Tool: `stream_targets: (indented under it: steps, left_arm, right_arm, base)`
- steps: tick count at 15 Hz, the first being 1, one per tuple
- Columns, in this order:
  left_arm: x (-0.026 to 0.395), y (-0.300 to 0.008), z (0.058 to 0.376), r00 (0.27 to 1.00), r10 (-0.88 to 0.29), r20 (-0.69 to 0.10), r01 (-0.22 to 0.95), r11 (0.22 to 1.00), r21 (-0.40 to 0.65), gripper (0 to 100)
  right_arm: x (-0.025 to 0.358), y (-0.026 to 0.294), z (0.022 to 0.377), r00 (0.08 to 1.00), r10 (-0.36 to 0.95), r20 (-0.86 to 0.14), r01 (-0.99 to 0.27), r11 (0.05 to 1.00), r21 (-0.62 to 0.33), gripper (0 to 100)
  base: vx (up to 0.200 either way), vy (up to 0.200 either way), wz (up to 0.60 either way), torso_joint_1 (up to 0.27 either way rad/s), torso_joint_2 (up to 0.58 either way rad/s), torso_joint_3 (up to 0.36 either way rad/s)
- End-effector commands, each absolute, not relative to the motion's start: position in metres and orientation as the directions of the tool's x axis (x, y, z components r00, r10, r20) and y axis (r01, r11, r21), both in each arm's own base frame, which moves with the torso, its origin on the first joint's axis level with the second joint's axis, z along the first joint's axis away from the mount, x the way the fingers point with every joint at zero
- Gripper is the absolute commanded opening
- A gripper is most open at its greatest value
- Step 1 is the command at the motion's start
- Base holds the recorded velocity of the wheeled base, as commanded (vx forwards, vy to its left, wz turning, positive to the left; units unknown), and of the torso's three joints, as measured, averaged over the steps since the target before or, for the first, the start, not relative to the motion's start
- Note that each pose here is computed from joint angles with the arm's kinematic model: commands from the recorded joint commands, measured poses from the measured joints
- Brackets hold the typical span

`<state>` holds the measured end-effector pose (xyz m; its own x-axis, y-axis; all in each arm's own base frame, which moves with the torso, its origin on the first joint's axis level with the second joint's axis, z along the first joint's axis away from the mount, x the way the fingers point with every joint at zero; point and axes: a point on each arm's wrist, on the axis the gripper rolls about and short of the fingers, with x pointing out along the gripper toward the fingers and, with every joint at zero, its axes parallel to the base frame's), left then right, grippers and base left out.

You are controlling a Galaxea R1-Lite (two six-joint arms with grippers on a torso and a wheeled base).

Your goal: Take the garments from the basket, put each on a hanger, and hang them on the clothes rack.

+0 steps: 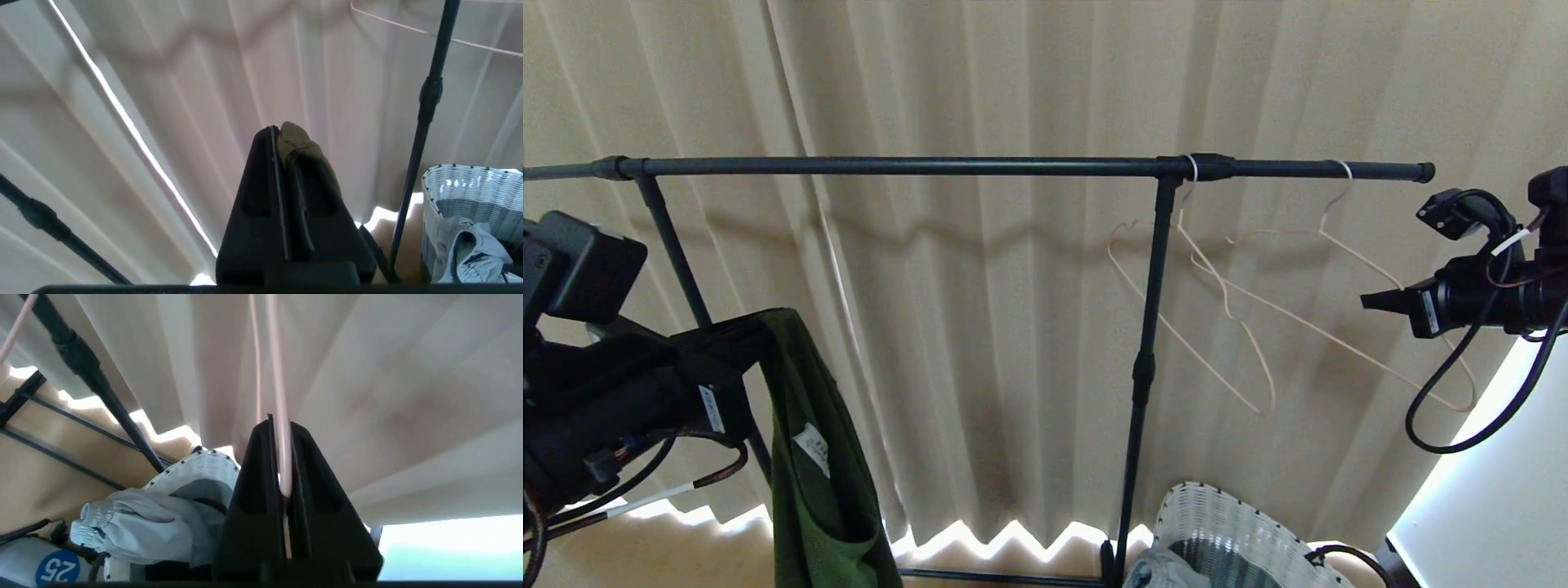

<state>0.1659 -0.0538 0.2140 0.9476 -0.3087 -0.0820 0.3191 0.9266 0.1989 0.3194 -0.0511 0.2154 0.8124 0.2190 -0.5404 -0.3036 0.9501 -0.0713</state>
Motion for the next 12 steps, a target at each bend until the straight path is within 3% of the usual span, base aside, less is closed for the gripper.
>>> stream_targets:
  steps: [1,12]
  left_arm:
    - [0.166,-0.054,0.214,0.948,-0.308,-0.081,0.319,0.927,0.199,0]
    - [0.167,-0.054,0.212,0.948,-0.307,-0.090,0.319,0.927,0.197,0]
  right_arm:
    - [0.319,-0.051,0.216,0.814,0.219,-0.539,-0.304,0.950,-0.073,0]
    - [0.295,-0.046,0.242,0.846,0.261,-0.466,-0.290,0.957,0.010,0]
  base:
    - [0.000,0.000,0.00,0.000,0.00,0.000]
    - [0.000,0.000,0.00,0.000,0.00,0.000]
